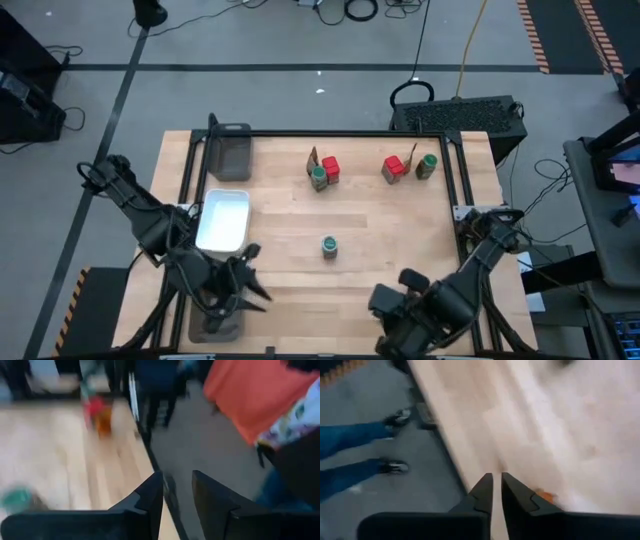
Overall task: Sort spices by type
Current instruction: Put the orange seasoning bag into the bottom black bin
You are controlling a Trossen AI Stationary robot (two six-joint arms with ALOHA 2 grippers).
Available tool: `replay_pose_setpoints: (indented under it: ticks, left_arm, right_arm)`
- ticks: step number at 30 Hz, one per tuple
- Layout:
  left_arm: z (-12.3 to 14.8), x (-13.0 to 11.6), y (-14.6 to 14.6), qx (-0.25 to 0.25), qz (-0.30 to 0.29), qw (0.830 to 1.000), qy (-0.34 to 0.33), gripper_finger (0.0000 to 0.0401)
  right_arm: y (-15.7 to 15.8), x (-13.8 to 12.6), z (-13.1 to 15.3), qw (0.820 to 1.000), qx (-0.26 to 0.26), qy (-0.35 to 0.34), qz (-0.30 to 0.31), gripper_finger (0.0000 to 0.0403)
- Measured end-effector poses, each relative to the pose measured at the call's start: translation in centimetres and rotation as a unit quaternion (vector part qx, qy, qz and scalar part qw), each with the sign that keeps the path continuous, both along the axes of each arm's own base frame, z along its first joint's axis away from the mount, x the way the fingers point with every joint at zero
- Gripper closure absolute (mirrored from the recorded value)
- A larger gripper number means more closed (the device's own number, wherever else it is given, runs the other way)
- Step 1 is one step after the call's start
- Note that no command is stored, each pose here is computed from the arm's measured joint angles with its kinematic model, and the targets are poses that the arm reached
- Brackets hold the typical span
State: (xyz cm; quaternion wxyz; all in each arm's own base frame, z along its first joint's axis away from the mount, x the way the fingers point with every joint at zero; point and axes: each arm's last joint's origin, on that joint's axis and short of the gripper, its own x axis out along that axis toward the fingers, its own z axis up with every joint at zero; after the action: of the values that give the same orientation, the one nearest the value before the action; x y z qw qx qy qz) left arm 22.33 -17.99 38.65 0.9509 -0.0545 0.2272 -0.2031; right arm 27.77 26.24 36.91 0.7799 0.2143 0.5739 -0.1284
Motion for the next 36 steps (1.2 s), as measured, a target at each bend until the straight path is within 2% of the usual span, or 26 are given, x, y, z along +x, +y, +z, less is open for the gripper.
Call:
replay_pose_setpoints:
  ticks: [3,7,12,16,20,25,30,36]
  left_arm:
    - [-0.9,0.6,1.5,0.002,0.039,0.999,-0.011,0.0292]
    - [-2.6,1.0,3.2,-0.037,0.081,0.996,-0.012,0.0292]
    - [-3.4,1.6,4.2,-0.058,0.082,0.995,-0.019,0.0292]
    - [-3.5,1.9,5.0,-0.035,0.059,0.997,-0.023,0.0292]
    - [-3.6,2.0,6.9,-0.007,0.059,0.998,-0.006,0.0292]
    - [-4.4,2.2,9.1,0.032,0.048,0.998,0.032,0.0275]
    - [-5.2,2.8,9.8,0.083,0.014,0.996,0.041,0.0225]
    - [-6.1,4.3,9.9,0.125,-0.001,0.992,0.026,0.0171]
  right_arm:
    - [0.6,-0.8,-0.1,1.0,0.005,-0.003,-0.026,0.0348]
    - [0.9,-1.4,-0.6,0.998,0.02,0.022,-0.057,0.0298]
    - [2.3,-2.6,-3.6,0.993,0.001,0.08,-0.081,0.0233]
    - [3.2,-4.1,-6.6,0.986,-0.025,0.142,-0.089,0.0187]
    - [4.1,-5.2,-8.2,0.979,-0.021,0.168,-0.111,0.0153]
    - [4.4,-5.7,-8.7,0.975,-0.025,0.168,-0.146,0.0134]
    - [4.0,-5.6,-8.9,0.973,-0.055,0.133,-0.18,0.0135]
    - [4.0,-5.5,-9.2,0.97,-0.066,0.134,-0.192,0.0143]
